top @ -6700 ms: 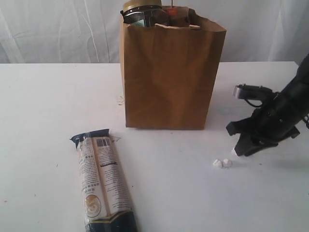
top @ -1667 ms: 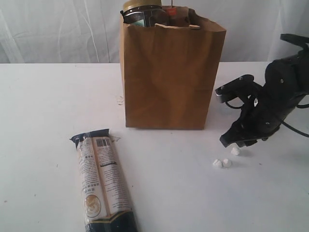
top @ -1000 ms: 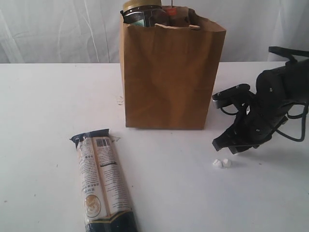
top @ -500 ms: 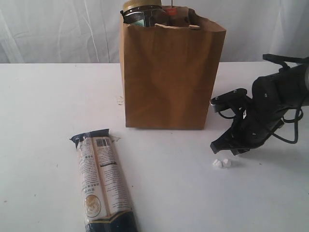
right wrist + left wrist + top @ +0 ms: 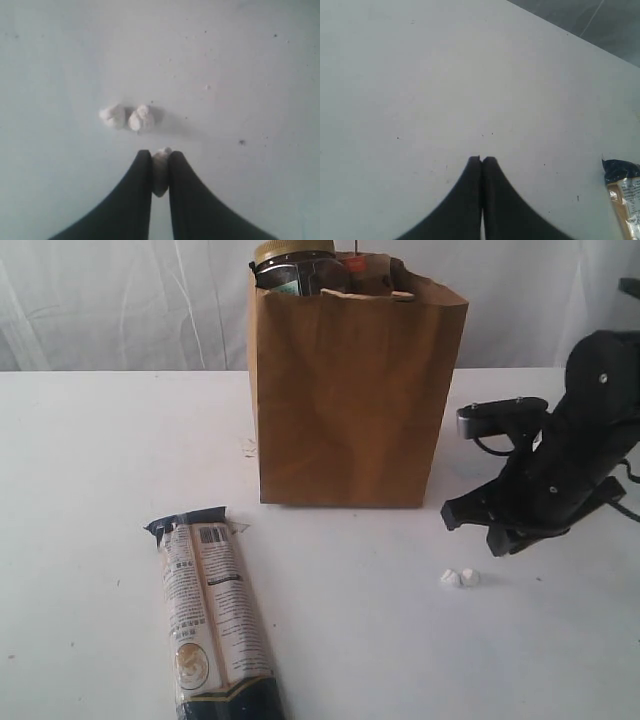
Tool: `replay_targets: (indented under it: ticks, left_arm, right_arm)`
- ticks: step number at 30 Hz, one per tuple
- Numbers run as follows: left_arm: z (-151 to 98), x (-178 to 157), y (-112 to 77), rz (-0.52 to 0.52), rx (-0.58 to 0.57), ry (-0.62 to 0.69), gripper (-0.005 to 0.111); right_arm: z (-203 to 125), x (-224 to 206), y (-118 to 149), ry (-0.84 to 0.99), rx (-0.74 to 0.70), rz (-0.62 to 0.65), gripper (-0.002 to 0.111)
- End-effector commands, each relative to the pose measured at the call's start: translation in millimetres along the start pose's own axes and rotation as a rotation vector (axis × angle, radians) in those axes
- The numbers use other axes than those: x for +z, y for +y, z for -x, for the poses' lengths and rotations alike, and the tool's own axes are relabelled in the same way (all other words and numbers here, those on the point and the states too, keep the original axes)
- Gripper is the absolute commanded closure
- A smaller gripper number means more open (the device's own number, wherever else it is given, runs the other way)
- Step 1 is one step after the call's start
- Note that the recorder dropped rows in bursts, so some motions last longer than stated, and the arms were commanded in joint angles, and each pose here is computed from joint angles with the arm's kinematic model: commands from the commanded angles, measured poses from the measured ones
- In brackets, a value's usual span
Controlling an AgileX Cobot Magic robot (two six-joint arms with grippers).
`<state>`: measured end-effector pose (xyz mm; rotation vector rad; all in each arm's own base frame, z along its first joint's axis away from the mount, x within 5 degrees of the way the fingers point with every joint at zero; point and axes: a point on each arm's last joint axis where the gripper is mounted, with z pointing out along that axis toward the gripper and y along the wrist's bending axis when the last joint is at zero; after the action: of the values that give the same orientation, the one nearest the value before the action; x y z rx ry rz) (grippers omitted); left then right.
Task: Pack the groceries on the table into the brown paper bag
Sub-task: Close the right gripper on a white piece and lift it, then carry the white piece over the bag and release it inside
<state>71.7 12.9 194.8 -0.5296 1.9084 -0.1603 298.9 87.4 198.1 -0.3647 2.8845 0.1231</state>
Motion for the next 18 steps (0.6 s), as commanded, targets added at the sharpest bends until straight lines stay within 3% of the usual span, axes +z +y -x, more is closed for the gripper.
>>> replay_targets:
  ticks: [1, 6, 10, 12, 15, 18]
  left_arm:
    - [-1, 0, 1.0, 0.005, -0.007, 0.0, 0.107]
    - [-1, 0, 1.0, 0.005, -0.007, 0.0, 0.107]
    - [-1, 0, 1.0, 0.005, -0.007, 0.0, 0.107]
    - [-1, 0, 1.0, 0.005, -0.007, 0.0, 0.107]
    - [-1, 0, 1.0, 0.005, -0.007, 0.0, 0.107]
    - [-1, 0, 1.0, 0.005, -0.007, 0.0, 0.107]
  right_arm:
    - [-9, -37, 6, -0.035, -0.014, 0.04, 0.108]
    - [-43, -124, 19, -0.219, -0.089, 0.153, 0.108]
    - [-77, -211, 32, -0.586, -0.137, 0.263, 0.108]
    - [-88, -264, 39, -0.867, -0.173, 0.326, 0.108]
    - [-73, -290, 41, -0.962, -0.207, 0.317, 0.108]
    - [-20, -277, 41, -0.933, -0.188, 0.309, 0.108]
